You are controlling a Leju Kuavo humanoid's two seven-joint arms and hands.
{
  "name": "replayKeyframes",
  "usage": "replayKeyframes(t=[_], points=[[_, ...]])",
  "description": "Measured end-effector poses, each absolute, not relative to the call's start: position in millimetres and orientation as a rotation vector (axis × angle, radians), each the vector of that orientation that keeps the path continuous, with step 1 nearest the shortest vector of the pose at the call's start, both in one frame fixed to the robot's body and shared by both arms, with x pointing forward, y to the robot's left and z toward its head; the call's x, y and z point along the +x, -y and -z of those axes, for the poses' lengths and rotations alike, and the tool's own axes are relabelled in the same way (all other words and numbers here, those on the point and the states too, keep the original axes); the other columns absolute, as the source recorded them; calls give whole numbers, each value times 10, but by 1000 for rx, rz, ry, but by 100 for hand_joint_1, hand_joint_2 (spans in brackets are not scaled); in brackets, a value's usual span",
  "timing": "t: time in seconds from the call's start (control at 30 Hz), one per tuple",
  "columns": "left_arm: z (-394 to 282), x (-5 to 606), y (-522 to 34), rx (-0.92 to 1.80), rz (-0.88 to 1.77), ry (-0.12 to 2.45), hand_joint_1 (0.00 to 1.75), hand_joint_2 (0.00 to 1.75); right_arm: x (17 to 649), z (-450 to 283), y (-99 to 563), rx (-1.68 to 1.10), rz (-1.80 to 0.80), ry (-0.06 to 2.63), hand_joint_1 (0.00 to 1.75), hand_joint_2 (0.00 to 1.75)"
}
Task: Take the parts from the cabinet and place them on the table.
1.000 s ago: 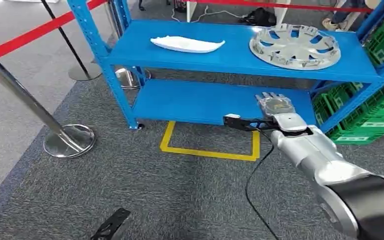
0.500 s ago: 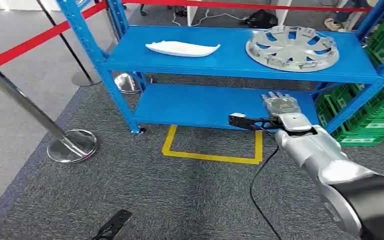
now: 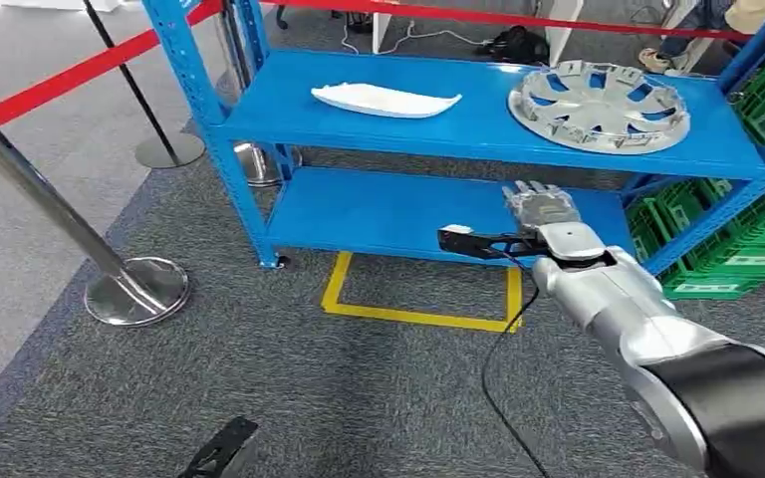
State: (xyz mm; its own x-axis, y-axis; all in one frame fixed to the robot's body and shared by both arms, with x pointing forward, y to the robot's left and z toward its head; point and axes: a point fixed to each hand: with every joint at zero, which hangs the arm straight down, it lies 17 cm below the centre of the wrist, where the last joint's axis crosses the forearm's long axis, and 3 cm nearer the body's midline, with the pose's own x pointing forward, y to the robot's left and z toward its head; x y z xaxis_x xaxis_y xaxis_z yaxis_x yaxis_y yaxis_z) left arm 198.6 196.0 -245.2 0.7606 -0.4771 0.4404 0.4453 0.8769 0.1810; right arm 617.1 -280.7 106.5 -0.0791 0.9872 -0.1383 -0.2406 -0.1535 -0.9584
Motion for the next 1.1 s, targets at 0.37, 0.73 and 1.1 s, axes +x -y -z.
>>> replayKeyframes(t=[0.37, 0.73, 1.1], points=[[2456, 1967, -1939, 61, 506, 490, 0, 0, 6159, -1040, 2812, -1094, -1473, 987, 0, 175], [2461, 1959, -1951, 63, 507, 487, 0, 0, 6150, -1024, 2802, -1091, -1474, 988, 0, 175], [2463, 1947, -1934, 61, 509, 486, 0, 0, 6144, -1012, 2796, -1089, -1476, 989, 0, 175]])
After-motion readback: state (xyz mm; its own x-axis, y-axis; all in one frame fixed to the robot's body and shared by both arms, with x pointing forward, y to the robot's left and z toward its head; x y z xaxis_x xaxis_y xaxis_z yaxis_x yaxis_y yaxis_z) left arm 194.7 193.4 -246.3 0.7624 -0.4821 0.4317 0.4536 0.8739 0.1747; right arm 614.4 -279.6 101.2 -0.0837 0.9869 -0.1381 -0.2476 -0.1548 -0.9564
